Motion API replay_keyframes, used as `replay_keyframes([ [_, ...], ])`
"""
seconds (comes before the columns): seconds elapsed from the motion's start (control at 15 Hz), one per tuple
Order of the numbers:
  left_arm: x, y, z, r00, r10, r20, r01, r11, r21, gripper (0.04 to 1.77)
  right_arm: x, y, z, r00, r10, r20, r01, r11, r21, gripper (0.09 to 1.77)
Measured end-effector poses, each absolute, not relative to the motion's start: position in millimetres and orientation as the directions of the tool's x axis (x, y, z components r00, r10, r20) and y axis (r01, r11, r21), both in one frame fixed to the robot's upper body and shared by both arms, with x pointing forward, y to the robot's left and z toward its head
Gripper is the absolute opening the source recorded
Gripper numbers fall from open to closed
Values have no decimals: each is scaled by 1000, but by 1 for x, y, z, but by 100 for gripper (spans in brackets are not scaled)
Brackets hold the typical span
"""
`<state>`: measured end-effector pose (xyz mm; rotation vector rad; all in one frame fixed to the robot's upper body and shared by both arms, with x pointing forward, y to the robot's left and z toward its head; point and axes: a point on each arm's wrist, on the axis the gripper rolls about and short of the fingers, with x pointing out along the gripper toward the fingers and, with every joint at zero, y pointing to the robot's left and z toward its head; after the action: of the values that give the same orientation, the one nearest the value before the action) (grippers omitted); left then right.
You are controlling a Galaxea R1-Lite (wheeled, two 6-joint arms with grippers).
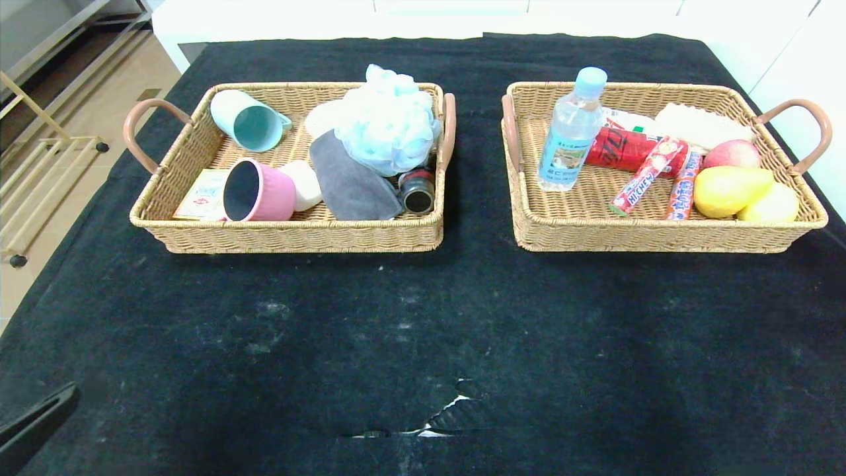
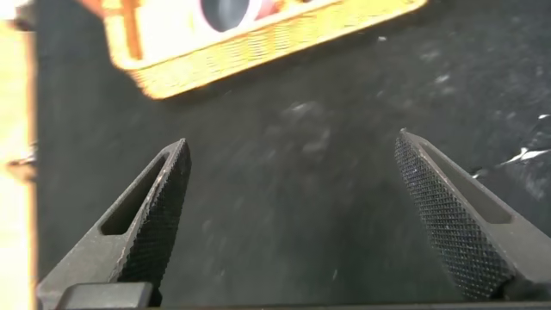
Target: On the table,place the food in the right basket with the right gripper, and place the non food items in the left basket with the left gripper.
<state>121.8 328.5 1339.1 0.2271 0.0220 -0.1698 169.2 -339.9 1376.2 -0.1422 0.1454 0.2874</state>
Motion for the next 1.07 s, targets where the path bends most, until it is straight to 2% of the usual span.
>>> replay_keyframes([
  [0.13,98,333,1336,993,-119,-1,116,967,225,172,144,-335,1362,940,290,-180,-314,942,-118,170],
  [0.47,45,332,1327,997,-35,76,16,973,231,172,86,-326,1321,876,434,-210,-462,880,-111,170],
  [0.73,20,331,1336,984,24,178,-64,972,226,172,60,-327,1284,893,416,-173,-439,888,-132,170],
  [1.07,-5,330,1349,986,10,164,-46,974,222,172,44,-328,1273,908,407,-103,-419,893,-167,170],
])
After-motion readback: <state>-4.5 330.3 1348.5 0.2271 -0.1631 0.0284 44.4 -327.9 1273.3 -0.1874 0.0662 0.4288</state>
